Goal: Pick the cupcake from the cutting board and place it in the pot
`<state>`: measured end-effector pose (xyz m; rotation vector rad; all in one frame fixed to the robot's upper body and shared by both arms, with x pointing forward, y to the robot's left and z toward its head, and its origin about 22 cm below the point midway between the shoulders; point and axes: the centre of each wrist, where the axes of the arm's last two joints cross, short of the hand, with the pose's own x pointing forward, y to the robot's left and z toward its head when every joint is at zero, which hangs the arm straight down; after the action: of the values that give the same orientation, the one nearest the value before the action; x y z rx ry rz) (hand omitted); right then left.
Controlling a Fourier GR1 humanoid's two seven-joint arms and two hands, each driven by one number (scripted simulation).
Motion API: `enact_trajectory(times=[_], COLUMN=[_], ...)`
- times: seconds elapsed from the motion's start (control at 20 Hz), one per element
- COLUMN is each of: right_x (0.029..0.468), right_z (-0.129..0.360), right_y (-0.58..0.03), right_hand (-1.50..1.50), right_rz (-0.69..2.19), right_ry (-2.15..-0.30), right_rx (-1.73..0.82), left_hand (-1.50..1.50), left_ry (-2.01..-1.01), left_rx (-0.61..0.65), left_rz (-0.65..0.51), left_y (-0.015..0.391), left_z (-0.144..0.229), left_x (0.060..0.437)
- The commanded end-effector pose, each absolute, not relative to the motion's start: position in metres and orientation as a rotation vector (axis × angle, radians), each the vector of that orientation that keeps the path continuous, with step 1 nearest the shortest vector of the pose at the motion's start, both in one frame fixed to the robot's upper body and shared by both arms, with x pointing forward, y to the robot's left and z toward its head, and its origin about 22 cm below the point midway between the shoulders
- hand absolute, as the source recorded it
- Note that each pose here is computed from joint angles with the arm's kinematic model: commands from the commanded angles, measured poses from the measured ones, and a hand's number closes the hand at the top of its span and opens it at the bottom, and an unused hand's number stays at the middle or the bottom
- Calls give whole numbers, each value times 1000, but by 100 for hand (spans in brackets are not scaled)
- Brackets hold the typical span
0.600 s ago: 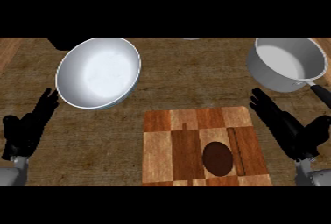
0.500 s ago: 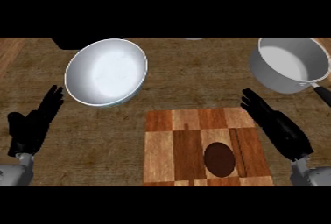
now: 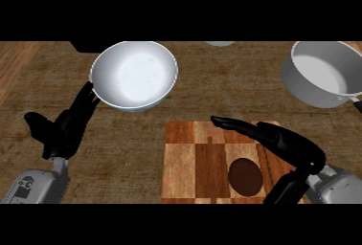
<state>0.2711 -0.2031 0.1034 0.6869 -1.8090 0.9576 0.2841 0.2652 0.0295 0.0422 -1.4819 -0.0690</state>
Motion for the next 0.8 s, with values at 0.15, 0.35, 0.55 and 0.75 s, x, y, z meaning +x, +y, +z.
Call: enact_trajectory(times=[0.15,0.35,0.55,0.75], right_x=[272,294,289,283], right_z=[136,187,214,237], right_y=[-272,-294,-294,-291], right_hand=[-150,-150,-150,-150], right_rz=[1206,1467,1659,1830], right_ry=[-2049,-2038,-1993,-1843], right_rx=[842,514,451,321], left_hand=[0,0,0,0], left_ry=[-1476,-1489,-1474,-1474], left_rx=[12,5,1,-3], left_rz=[3,-9,-21,-17], left_y=[257,237,226,232], left_z=[41,58,60,59], left_x=[275,276,281,265])
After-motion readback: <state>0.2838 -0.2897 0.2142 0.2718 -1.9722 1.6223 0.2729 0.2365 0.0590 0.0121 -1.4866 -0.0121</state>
